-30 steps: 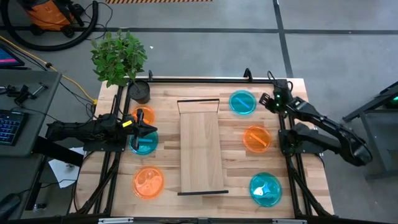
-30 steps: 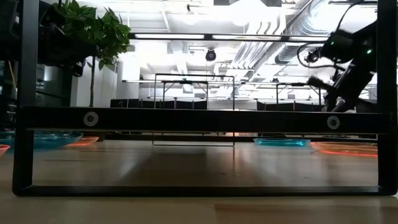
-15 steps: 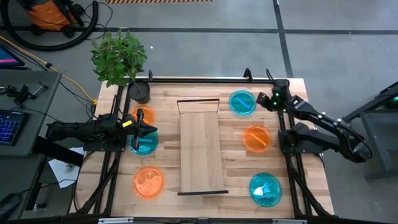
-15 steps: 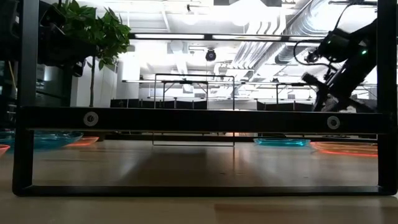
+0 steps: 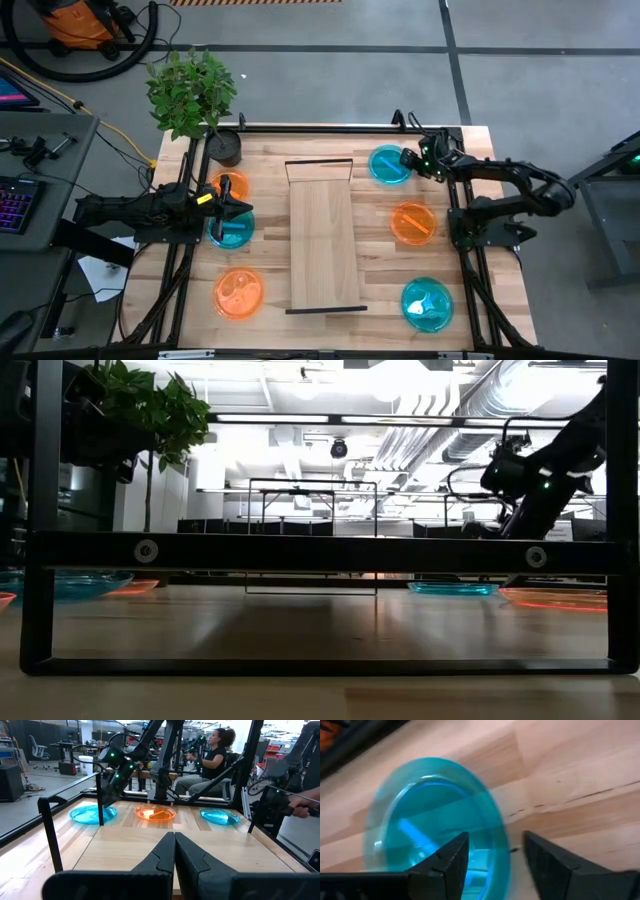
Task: Place and stack plates onto a shelf
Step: Put the top right blue transparent plate on the shelf
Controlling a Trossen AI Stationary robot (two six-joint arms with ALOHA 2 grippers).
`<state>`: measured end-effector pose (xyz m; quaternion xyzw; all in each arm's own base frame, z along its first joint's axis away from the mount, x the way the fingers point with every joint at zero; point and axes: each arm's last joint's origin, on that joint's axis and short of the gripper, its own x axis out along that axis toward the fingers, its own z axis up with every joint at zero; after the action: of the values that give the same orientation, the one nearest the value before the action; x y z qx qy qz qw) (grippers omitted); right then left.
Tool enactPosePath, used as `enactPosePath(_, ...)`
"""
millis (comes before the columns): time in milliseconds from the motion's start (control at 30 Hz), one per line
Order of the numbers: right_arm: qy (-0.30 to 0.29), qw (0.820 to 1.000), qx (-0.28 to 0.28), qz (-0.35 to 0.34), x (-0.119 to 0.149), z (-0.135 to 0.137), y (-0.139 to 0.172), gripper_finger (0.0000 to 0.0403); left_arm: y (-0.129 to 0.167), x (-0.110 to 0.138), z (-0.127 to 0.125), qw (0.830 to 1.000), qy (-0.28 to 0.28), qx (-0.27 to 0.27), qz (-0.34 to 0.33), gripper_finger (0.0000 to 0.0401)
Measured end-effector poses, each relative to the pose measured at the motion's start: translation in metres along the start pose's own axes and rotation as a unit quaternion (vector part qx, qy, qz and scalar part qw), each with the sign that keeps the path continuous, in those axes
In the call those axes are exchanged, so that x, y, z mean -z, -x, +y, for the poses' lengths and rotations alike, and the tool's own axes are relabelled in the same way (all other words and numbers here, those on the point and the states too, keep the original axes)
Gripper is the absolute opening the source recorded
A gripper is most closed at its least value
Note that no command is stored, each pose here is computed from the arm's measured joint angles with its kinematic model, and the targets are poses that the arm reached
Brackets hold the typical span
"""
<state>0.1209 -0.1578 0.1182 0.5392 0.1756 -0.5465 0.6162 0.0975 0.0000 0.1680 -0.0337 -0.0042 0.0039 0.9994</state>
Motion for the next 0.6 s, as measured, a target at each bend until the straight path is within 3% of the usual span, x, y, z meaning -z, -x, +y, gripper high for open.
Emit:
enactPosePath(233,0.018,1.000,0.004,-0.010,0.007,0.006,-0.013,0.0167,0.000,0.000,0.000,1.000,0.000,0.000,0.000,0.0000)
enactPosePath(333,0.011,1.000,0.016,-0.011,0.011,0.006,-0.016,0.0111,0.000,0.000,0.000,1.000,0.000,0.000,0.000,0.0000)
enactPosePath(433,-0.001,1.000,0.021,-0.008,0.012,0.004,-0.017,0.0027,0.000,0.000,0.000,1.000,0.000,0.000,0.000,0.0000)
enactPosePath(600,-0.012,1.000,-0.021,0.014,0.007,0.006,-0.009,0.0006,0.000,0.000,0.000,1.000,0.000,0.000,0.000,0.0000)
